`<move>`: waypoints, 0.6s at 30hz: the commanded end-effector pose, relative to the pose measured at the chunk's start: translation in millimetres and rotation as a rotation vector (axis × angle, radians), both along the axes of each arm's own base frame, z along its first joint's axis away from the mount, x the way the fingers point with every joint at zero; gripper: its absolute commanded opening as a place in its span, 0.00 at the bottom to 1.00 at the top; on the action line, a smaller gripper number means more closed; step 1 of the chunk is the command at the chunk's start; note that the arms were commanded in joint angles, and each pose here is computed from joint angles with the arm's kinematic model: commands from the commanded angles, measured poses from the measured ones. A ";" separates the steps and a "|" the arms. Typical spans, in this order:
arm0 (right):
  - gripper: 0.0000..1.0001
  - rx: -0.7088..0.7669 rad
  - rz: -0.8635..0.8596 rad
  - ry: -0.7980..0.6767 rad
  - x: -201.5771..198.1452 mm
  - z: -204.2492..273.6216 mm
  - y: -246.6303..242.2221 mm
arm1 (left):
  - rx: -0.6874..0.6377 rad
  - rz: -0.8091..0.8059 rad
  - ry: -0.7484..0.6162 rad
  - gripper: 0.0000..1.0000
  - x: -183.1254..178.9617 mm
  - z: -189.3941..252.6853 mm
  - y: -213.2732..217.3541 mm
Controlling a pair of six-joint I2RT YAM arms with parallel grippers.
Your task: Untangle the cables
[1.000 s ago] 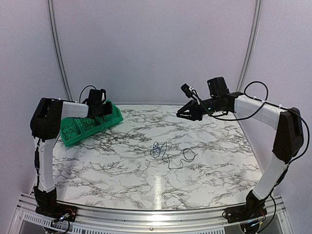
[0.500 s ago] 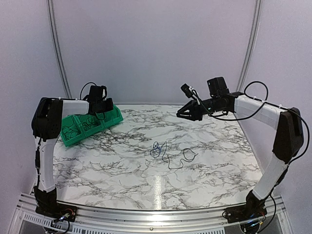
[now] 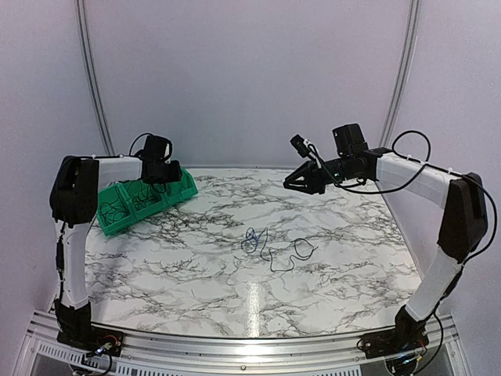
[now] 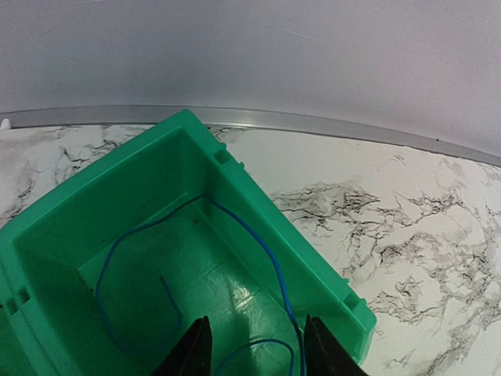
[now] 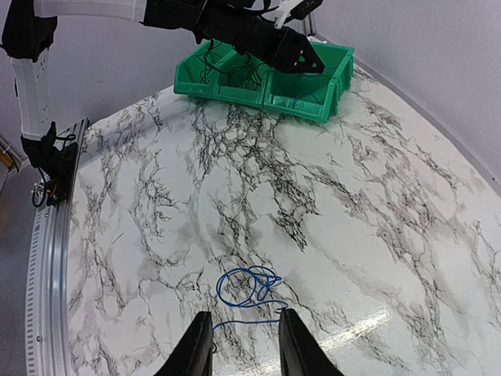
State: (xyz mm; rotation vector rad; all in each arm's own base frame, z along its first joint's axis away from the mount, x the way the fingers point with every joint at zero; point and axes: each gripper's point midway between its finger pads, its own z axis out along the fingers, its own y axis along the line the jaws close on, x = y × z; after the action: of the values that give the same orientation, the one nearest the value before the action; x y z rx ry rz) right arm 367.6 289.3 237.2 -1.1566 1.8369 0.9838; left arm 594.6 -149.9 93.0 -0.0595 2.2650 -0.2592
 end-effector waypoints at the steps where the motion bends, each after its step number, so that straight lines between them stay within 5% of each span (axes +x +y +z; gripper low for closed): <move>1: 0.30 0.012 0.007 -0.030 2.3 13.2 0.9 | 0.049 0.036 -0.045 0.46 -14.6 60.7 17.1; 11: 0.30 0.013 0.007 -0.027 2.8 10.7 1.0 | 0.095 0.036 -0.043 0.55 -55.7 105.8 30.7; 18: 0.30 -0.002 0.005 -0.005 6.7 -5.1 2.1 | 0.097 -0.208 -0.176 0.50 -123.9 145.2 -50.1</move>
State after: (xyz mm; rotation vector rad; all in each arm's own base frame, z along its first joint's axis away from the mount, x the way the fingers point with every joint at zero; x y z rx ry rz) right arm 367.8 289.3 237.0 -1.1566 1.8372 0.9840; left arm 512.6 -141.9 211.8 0.0224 2.1855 -0.1802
